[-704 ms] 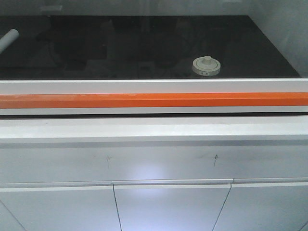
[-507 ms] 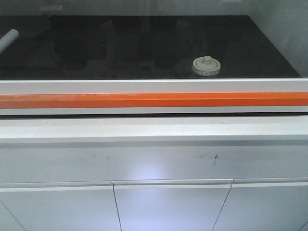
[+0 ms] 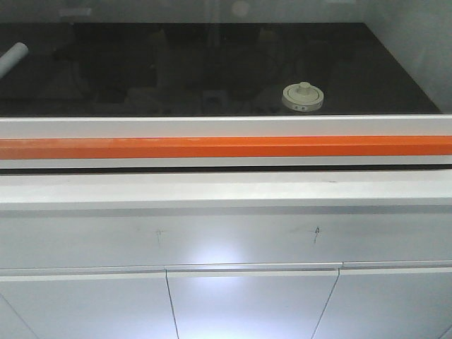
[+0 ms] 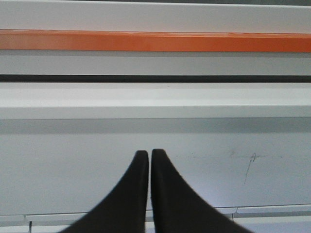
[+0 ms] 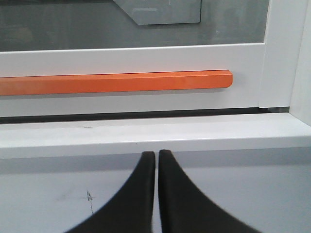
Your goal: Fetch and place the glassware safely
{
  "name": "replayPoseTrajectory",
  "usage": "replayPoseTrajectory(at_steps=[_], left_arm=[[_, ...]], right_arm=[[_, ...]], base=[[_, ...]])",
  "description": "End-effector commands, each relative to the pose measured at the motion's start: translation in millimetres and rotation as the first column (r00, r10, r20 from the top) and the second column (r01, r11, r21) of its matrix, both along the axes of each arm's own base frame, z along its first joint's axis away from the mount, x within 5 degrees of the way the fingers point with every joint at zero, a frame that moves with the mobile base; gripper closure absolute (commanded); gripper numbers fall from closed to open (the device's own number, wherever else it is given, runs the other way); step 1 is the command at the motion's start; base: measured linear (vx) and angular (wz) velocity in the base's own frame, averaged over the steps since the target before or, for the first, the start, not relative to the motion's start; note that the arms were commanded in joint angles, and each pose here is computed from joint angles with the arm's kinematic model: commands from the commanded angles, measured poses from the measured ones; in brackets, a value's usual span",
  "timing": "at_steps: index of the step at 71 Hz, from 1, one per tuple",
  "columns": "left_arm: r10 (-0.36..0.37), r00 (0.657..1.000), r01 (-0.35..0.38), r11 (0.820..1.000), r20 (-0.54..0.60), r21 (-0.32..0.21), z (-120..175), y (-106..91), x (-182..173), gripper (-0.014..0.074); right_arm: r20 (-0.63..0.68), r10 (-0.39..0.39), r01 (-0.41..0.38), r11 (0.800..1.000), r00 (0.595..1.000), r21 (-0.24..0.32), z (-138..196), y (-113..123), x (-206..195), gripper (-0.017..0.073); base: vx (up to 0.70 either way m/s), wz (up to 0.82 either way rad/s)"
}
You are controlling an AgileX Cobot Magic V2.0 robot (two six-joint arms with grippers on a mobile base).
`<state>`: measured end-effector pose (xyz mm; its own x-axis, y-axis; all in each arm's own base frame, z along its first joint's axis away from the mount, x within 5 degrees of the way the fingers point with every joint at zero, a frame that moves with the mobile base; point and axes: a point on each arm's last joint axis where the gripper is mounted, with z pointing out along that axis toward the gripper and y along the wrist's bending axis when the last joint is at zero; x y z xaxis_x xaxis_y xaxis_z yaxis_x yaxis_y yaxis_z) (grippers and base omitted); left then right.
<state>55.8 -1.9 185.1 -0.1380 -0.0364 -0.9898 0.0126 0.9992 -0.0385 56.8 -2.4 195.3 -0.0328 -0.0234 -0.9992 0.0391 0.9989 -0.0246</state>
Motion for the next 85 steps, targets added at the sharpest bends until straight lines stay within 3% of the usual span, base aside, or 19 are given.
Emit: replayPoseTrajectory(at_steps=[1, 45, 63, 75, 85], left_arm=[[0.006, 0.999, -0.005, 1.000, 0.052, -0.011, -3, 0.5, 1, 0.0591], [0.007, 0.998, -0.007, 1.000, 0.064, 0.001, -2, 0.8, 1, 0.0591], [0.028, 0.976, -0.025, 1.000, 0.216, -0.017, 13, 2.5, 1, 0.0591], [0.051, 0.916, -0.046, 0.999, 0.397, -0.022, 32, 4.7, -3, 0.0591], [0.061, 0.843, -0.053, 0.998, 0.535, -0.031, 63, 5.7, -11, 0.0591]], right_arm=[[0.061, 0.004, -0.003, 1.000, 0.998, -0.019, 1, 0, 0, 0.0563], [0.070, 0.005, -0.004, 1.000, 0.998, -0.020, 1, 0, 0, 0.0563], [0.109, 0.007, -0.005, 1.000, 0.994, -0.021, 5, 1, 0, 0.0563], [0.241, 0.015, -0.009, 1.000, 0.971, -0.026, 17, 1, -2, 0.0563], [0.410, 0.024, -0.013, 0.999, 0.912, -0.029, 40, 2, -8, 0.0563]], base=[[0.00, 0.00], [0.00, 0.00], [0.00, 0.00], [0.00, 0.00], [0.00, 0.00]])
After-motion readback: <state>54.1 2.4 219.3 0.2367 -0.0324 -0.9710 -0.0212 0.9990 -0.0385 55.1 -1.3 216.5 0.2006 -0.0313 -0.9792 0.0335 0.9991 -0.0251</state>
